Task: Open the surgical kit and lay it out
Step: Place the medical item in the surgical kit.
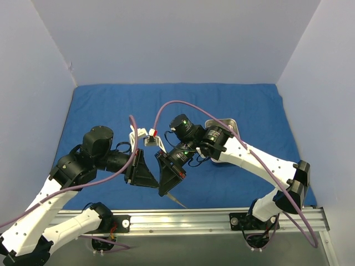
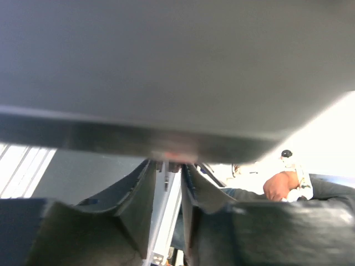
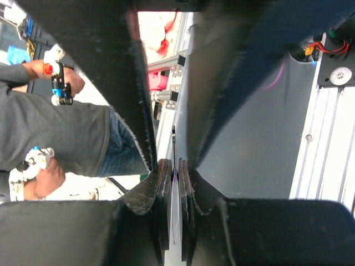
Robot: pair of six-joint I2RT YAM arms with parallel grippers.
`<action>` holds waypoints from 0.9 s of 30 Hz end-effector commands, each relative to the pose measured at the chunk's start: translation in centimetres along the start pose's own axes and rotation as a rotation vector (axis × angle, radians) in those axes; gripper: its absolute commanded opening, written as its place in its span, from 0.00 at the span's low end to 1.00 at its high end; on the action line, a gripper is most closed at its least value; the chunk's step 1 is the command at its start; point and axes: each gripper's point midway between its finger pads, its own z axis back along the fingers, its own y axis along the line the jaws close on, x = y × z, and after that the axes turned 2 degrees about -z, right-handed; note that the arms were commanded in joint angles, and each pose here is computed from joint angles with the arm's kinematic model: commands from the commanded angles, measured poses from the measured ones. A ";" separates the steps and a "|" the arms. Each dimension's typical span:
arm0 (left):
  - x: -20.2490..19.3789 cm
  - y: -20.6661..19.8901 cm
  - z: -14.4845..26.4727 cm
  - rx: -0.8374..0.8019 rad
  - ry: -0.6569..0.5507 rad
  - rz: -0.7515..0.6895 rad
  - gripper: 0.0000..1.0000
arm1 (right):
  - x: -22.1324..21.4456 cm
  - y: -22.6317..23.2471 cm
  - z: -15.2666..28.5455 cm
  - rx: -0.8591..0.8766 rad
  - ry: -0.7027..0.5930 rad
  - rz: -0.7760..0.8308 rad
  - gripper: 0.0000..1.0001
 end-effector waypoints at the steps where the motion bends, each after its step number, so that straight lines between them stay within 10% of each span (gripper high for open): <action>1: 0.1 -0.9 0.1 -0.036 -0.011 -0.047 0.25 | 0.6 1.2 0.1 0.014 -0.027 0.051 0.00; 2: 0.0 -1.0 0.2 -0.040 -0.010 -0.047 0.05 | 0.6 1.2 0.1 0.010 -0.028 0.051 0.00; 5: -0.2 -1.1 0.6 -0.028 -0.021 -0.051 0.02 | 0.7 0.8 0.2 -0.015 -0.038 0.041 0.03; 7: -0.1 -0.1 0.9 0.044 -0.046 -0.060 0.02 | 0.8 -0.5 0.4 -0.101 -0.062 0.008 0.32; 10: 1.5 1.1 1.9 0.179 -0.150 -0.114 0.02 | 1.1 -3.0 1.9 -0.248 -0.131 -0.081 0.50; 22: 11.3 3.1 9.0 0.579 -0.687 -0.525 0.02 | 7.4 -10.5 14.8 -0.650 -0.824 -0.838 0.65; 27: 13.0 4.1 9.1 0.674 -0.643 -0.700 0.02 | 13.8 -9.2 15.7 -0.577 -0.998 -0.972 0.64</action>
